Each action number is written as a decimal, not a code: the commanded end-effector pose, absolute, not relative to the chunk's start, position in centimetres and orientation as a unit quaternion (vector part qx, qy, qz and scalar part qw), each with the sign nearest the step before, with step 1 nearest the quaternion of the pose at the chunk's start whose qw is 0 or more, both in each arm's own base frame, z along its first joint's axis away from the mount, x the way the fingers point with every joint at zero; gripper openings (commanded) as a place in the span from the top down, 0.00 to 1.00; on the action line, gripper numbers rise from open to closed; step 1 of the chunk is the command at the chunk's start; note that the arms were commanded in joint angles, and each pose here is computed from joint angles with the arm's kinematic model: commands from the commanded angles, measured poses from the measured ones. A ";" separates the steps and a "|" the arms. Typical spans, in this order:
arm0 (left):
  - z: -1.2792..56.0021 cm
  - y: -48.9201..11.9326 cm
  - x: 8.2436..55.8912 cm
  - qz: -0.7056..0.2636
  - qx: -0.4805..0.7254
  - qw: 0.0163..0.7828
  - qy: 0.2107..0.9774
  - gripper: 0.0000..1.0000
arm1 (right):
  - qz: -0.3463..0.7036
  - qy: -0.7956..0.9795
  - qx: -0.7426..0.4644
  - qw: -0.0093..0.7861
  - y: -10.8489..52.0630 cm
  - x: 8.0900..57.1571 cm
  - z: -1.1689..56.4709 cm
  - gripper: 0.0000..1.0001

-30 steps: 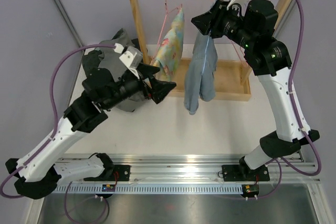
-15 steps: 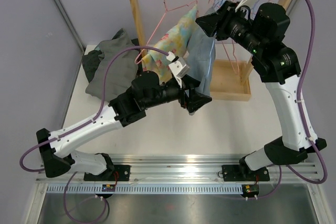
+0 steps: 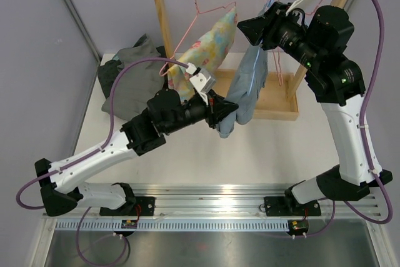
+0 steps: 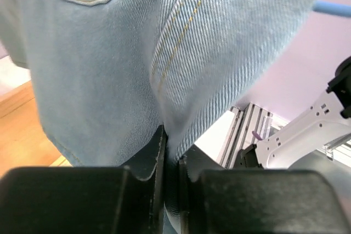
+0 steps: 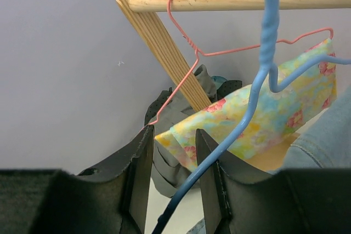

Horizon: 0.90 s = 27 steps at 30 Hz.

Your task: Remove the skirt from the hanger

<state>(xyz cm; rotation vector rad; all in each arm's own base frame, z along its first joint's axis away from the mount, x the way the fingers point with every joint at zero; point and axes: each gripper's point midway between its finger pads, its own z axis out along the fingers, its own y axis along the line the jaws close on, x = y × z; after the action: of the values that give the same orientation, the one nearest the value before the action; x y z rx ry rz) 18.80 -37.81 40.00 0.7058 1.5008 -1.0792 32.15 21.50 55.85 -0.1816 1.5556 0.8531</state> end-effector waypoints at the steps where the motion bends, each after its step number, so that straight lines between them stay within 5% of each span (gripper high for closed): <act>1: 41.7 -36.0 17.9 -0.462 0.286 0.567 0.619 0.94 | 0.375 0.612 -0.088 0.690 20.2 30.2 61.2 1.00; 3: 39.8 -35.9 17.3 -0.459 0.292 0.550 0.633 1.00 | 0.370 0.613 -0.087 0.693 20.1 30.4 61.3 1.00; 16: 31.5 -34.0 14.0 -0.477 0.273 0.475 0.688 1.00 | 0.364 0.612 -0.084 0.697 20.2 31.3 61.4 1.00; 22: 32.5 -34.6 13.5 -0.487 0.287 0.472 0.676 0.91 | 0.366 0.612 -0.082 0.696 20.2 31.2 61.3 1.00; 27: 33.7 -35.5 13.5 -0.495 0.297 0.475 0.664 0.67 | 0.365 0.610 -0.080 0.698 19.9 30.9 61.4 1.00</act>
<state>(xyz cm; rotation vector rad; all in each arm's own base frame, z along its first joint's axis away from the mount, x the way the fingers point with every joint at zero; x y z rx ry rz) 14.51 -34.87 34.27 0.6578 1.5874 -1.1901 33.13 22.37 52.60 -0.1982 1.6797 0.8210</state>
